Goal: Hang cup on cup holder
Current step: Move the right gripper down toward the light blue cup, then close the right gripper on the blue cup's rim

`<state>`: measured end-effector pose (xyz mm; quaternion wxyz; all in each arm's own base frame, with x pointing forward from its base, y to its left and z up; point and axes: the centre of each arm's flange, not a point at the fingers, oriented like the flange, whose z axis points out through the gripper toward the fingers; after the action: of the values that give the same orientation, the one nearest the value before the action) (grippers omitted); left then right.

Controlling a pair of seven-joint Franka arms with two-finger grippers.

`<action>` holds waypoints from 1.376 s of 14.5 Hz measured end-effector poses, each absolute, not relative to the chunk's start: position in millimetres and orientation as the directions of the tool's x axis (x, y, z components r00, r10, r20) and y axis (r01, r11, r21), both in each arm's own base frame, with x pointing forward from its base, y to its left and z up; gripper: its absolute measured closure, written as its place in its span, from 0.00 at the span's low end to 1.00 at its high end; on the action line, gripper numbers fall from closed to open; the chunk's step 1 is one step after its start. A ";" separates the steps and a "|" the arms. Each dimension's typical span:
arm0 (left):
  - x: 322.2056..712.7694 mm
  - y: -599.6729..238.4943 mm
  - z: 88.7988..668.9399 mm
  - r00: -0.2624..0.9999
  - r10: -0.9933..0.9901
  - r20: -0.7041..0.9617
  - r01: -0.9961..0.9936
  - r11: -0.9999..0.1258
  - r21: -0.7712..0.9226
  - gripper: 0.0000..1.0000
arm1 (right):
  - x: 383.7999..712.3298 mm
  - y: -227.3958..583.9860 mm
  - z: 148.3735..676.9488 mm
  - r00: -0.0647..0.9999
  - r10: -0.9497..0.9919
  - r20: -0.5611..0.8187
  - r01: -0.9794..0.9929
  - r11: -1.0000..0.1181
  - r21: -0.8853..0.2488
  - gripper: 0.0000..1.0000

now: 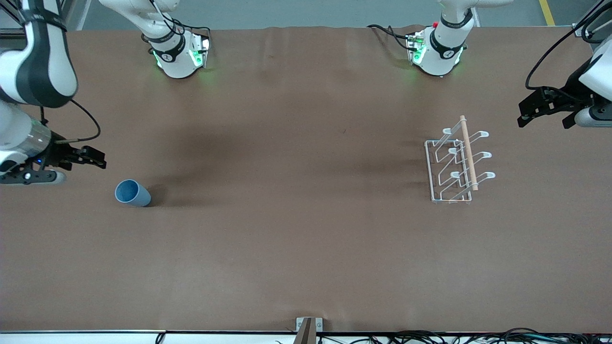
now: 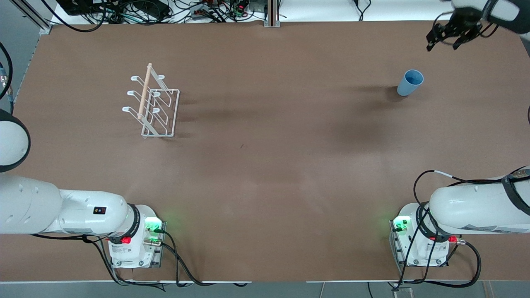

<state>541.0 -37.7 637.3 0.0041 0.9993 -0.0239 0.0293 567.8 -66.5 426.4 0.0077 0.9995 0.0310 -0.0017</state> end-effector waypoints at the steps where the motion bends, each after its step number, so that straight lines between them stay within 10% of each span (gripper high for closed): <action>1: 541.8 -38.2 635.8 0.997 -0.049 0.056 -0.049 -0.999 0.007 0.00 | 566.9 -72.5 408.1 0.997 0.074 0.009 0.074 -0.997 0.019 0.00; 15: 547.0 -40.5 627.4 0.998 -0.052 0.041 -0.053 -0.999 0.007 0.00 | 577.4 -94.7 239.7 0.993 0.102 0.061 0.099 -0.994 0.046 0.01; 20: 548.4 -41.9 624.5 0.998 -0.055 0.036 -0.055 -0.998 0.007 0.00 | 576.3 -94.2 229.8 0.994 0.100 0.045 0.098 -0.994 0.041 0.47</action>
<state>548.4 -41.9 624.5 0.0038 0.9995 -0.0275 0.0177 576.3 -94.2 229.8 0.0192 0.9983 0.0497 0.0234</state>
